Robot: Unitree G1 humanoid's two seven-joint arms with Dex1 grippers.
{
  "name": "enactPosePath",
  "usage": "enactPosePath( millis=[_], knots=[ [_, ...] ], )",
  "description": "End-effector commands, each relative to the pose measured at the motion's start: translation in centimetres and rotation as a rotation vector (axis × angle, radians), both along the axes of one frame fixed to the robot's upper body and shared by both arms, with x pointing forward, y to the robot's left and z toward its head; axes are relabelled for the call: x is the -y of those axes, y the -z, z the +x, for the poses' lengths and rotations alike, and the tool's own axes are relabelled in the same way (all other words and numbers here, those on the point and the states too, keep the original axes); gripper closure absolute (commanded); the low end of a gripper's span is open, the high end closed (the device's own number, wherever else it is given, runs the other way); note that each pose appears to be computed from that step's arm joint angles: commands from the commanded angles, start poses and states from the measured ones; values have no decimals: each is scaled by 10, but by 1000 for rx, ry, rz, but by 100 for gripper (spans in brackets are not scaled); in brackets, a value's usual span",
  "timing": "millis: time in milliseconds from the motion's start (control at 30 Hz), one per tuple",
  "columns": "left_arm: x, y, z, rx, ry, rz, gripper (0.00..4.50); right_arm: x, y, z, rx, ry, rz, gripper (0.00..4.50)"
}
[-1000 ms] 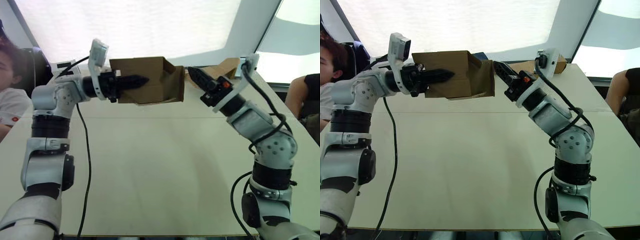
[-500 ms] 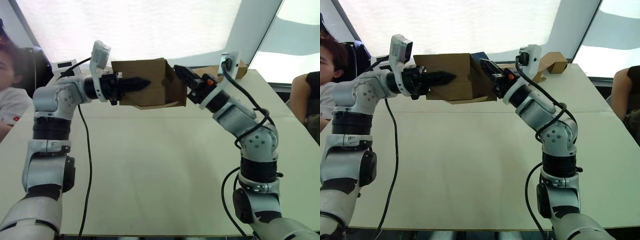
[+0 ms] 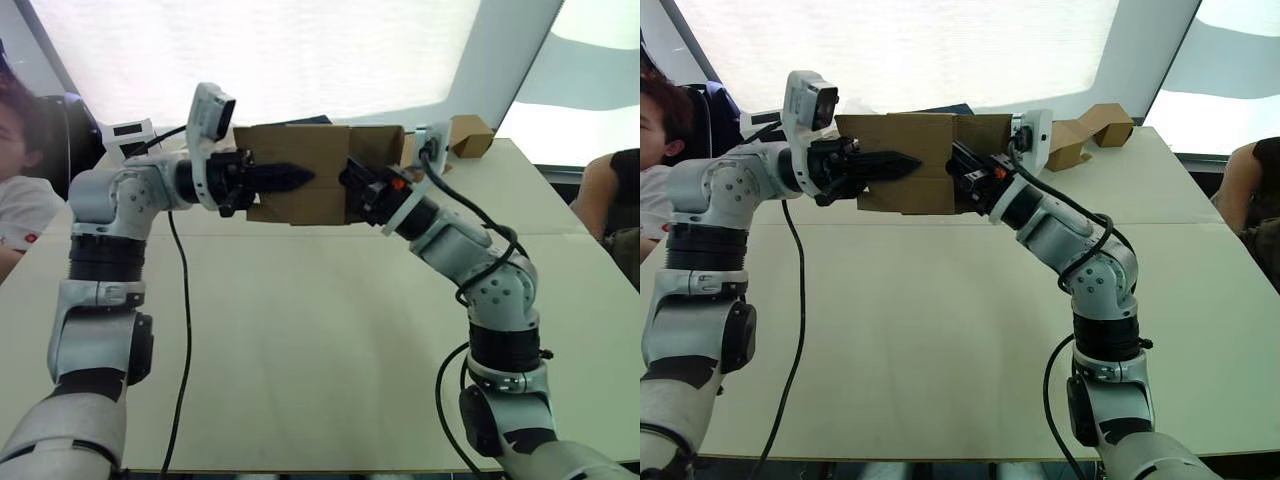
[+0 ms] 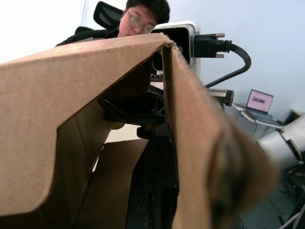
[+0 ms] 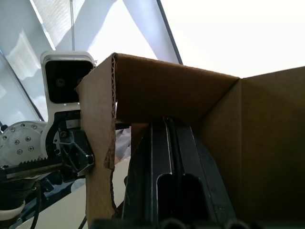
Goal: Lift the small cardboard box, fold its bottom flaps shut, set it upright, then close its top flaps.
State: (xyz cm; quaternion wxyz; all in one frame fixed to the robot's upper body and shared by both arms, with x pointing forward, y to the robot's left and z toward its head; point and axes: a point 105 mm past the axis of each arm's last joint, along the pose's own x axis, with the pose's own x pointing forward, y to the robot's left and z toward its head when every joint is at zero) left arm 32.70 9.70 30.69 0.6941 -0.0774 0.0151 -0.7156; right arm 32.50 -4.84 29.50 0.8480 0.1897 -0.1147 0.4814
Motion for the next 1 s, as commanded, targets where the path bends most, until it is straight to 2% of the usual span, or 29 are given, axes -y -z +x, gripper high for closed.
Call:
enactPosePath(
  millis=[33,200,433,567,667,767,800,900,1000],
  knots=[
    [2,-10,2,60,-16,-1,450,5,-11,-14,110,-13,-41,449],
    [-2,-7,5,68,-37,12,450,27,-1,-23,169,13,-191,449],
    [-4,-5,7,66,-42,18,450,64,-4,-36,135,28,-199,449],
    [-3,-8,6,76,-36,17,450,64,35,-55,30,-46,-341,449],
    [-1,-10,6,82,-28,14,450,63,53,-59,0,-52,-418,449],
    [1,-12,4,89,-19,10,450,61,62,-56,-3,-31,-446,449],
    [3,-14,1,89,-3,6,450,59,63,-49,4,-2,-452,449],
    [8,-14,-7,87,40,8,450,56,56,-35,33,50,-425,449],
    [9,-13,-12,79,58,12,450,54,53,-29,51,57,-413,449]
  ],
)
